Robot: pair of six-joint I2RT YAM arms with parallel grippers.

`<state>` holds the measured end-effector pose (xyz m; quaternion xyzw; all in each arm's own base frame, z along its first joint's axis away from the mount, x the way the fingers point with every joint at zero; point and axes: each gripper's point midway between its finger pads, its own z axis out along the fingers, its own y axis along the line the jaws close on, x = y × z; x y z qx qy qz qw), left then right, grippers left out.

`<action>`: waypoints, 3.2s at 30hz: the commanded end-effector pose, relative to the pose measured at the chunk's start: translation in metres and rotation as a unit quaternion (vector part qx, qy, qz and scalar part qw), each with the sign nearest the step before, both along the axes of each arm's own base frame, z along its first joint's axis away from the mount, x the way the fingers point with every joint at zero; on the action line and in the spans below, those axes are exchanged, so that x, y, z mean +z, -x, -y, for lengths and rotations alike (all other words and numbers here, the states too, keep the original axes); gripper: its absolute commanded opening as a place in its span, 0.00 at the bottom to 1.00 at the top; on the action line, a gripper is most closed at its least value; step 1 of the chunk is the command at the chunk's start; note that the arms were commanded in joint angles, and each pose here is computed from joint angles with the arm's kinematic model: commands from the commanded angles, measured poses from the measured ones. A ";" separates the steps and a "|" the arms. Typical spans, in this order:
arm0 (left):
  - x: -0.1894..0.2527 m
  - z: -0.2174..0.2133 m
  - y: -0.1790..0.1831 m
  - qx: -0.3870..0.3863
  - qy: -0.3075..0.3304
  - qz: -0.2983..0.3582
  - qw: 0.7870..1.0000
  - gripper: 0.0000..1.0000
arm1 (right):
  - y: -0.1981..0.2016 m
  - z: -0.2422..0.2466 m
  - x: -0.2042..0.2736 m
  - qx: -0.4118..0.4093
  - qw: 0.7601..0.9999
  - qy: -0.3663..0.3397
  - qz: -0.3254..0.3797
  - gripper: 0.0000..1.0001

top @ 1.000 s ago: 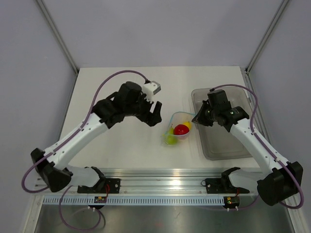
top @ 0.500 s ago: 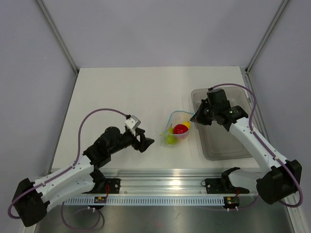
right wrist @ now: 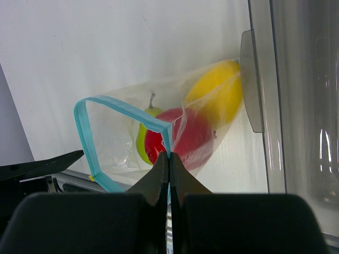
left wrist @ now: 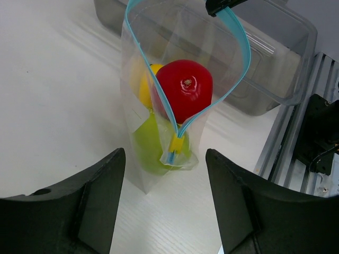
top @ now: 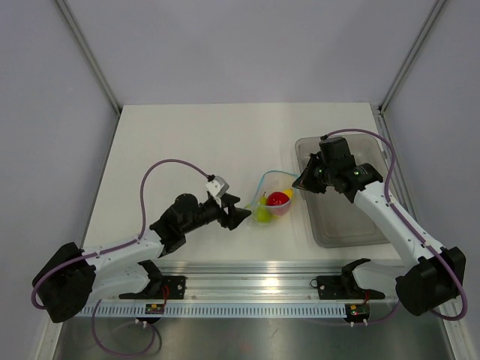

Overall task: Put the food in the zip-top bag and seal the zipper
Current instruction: Adjust the zipper food storage bag at the center of the board, then zip the zipper food storage bag at the center of the board.

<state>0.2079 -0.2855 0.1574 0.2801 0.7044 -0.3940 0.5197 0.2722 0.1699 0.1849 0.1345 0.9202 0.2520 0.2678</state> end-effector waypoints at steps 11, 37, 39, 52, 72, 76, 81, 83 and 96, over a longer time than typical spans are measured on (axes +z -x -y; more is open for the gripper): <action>0.019 0.022 0.005 -0.040 0.037 0.042 0.998 0.61 | -0.011 -0.009 0.030 0.003 0.999 -0.028 0.035 0.00; 0.000 0.033 0.003 -0.048 0.050 0.016 0.997 0.40 | -0.007 -0.004 0.029 -0.008 0.999 -0.025 0.034 0.00; 0.000 0.032 0.003 -0.049 0.050 0.016 0.997 0.34 | -0.007 -0.003 0.029 -0.009 0.999 -0.025 0.033 0.00; 0.030 0.020 -0.003 -0.027 0.027 0.068 0.997 0.00 | -0.003 -0.002 0.027 -0.001 0.999 -0.020 0.036 0.00; 0.073 0.010 0.011 -0.294 -0.052 0.053 0.953 0.00 | 0.027 -0.065 0.128 0.322 0.912 0.086 0.239 0.61; 0.078 0.011 0.013 -0.313 -0.046 0.050 0.947 0.00 | 0.037 -0.100 0.139 0.405 0.841 0.080 0.348 0.61; 0.077 0.006 0.011 -0.306 -0.053 0.049 0.949 0.00 | 0.049 -0.121 0.142 0.472 0.738 0.081 0.476 0.62; 0.077 0.004 0.012 -0.305 -0.057 0.050 0.949 0.00 | 0.050 -0.126 0.140 0.488 0.722 0.080 0.484 0.61; 0.084 -0.004 0.012 -0.305 -0.062 0.056 0.949 0.00 | 0.069 -0.158 0.108 0.565 0.698 0.035 0.439 0.58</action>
